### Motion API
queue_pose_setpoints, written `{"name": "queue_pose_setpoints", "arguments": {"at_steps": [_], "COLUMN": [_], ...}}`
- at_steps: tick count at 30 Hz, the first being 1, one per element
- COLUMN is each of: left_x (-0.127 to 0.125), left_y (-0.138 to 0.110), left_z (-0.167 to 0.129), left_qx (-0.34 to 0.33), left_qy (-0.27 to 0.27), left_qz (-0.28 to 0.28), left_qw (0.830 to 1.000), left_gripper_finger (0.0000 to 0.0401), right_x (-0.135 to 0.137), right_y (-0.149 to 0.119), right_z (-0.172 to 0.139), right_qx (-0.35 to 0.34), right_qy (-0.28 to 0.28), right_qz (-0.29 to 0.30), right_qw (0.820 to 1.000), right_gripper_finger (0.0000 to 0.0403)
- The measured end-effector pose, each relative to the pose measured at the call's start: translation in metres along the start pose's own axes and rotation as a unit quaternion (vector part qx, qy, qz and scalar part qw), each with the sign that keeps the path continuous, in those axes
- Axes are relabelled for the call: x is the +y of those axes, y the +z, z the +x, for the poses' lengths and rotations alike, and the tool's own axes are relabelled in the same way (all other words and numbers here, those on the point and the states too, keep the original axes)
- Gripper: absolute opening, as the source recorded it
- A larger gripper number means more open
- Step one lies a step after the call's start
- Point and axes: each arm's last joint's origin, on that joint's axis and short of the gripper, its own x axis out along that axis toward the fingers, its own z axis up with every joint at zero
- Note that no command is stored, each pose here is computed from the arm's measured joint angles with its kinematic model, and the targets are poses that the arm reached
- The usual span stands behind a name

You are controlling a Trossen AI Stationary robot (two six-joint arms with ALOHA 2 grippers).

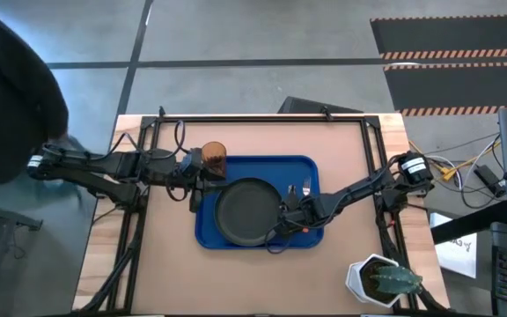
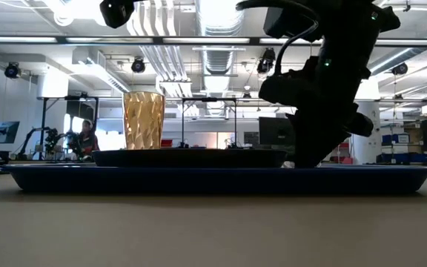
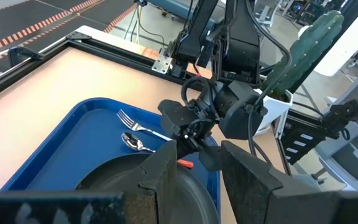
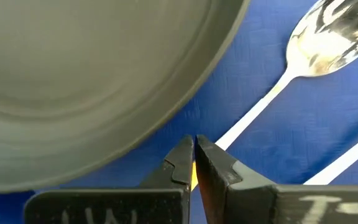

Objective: Pick and place plate/cup/fork/spoon on tray
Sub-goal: Adjust the spoon on the blue tray, then return to Home Position

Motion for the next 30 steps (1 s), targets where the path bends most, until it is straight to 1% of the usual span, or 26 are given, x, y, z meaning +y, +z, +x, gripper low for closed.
{"name": "queue_pose_setpoints", "arguments": {"at_steps": [11, 16, 22, 24, 26, 30], "left_x": [0.0, 0.0, 0.0, 0.0, 0.0, 0.004], "left_y": [0.0, 0.0, 0.0, 0.0, -0.001, -0.007], "left_z": [0.0, 0.0, 0.0, 0.0, 0.0, -0.004], "left_qx": [0.0, 0.0, 0.0, 0.001, 0.004, 0.039], "left_qy": [0.0, 0.0, 0.0, 0.0, 0.001, 0.019], "left_qz": [0.0, -0.001, -0.001, 0.001, 0.017, 0.057], "left_qw": [1.0, 1.0, 1.0, 1.0, 1.0, 0.997], "left_gripper_finger": [0.0107, 0.0107, 0.0107, 0.0107, 0.0107, 0.0107], "right_x": [0.0, -0.003, -0.003, -0.003, 0.002, 0.019], "right_y": [-0.002, -0.003, -0.003, -0.001, 0.004, 0.021], "right_z": [0.0, 0.0, -0.002, -0.006, -0.015, -0.048], "right_qx": [0.021, 0.028, 0.028, 0.024, 0.014, -0.027], "right_qy": [0.005, -0.008, -0.007, -0.001, 0.016, 0.07], "right_qz": [-0.019, -0.025, -0.027, -0.028, -0.034, -0.075], "right_qw": [1.0, 0.999, 0.999, 0.999, 0.999, 0.994], "right_gripper_finger": [0.0008, 0.0008, 0.0008, 0.0008, 0.0008, 0.0008]}}
